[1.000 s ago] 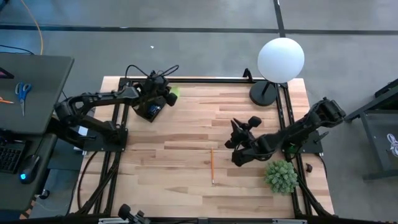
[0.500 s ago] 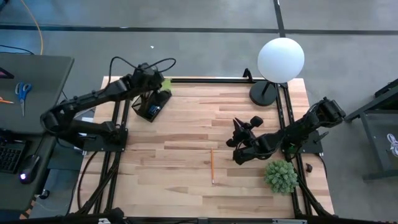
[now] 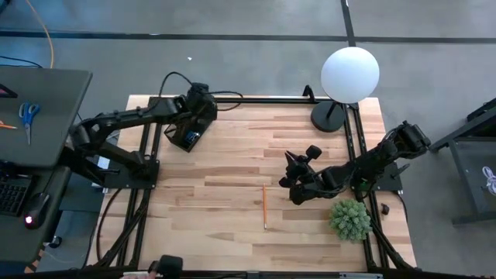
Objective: Pick and place office supplies into organizer
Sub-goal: Put the green sticky note into the right section of the desk organizer
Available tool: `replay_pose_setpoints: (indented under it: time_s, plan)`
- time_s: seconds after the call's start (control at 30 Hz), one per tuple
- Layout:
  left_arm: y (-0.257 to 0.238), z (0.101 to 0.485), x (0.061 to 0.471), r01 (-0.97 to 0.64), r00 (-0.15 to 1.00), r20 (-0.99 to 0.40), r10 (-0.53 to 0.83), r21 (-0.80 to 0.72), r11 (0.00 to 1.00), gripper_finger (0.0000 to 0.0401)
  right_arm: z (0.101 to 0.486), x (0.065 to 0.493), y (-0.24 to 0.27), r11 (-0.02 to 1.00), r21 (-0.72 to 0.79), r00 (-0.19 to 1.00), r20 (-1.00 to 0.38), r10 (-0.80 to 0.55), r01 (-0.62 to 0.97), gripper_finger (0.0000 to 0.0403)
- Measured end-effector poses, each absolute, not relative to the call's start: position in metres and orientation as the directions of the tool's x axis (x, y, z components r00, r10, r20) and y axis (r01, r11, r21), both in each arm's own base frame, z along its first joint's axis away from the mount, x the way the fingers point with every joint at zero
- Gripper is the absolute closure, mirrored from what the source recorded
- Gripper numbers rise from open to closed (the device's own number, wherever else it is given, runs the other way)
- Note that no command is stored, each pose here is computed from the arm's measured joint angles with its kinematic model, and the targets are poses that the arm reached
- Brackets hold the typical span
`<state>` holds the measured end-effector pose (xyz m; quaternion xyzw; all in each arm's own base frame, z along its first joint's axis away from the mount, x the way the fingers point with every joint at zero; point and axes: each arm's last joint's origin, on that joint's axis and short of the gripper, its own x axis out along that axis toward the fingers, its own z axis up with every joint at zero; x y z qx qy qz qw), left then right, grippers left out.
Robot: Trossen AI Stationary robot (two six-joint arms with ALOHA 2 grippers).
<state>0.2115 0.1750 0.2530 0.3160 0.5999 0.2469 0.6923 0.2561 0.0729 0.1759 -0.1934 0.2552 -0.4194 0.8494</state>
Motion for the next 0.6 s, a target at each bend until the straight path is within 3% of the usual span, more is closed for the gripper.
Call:
replay_pose_setpoints:
  time_s: [0.23, 0.6]
  plan:
    - [0.182, 0.229, 0.219, 0.244, 0.066, -0.713, 0.698, 0.690, 0.681, 0.0401, 0.175, 0.257, 0.074, 0.615, -0.538, 0.540, -0.314, -0.781, 0.576, 0.0381]
    - [0.179, 0.205, 0.215, 0.415, -0.076, -0.796, 0.601, 0.522, 0.745, 0.0401, 0.174, 0.258, 0.075, 0.649, -0.519, 0.557, -0.347, -0.755, 0.556, 0.0384]
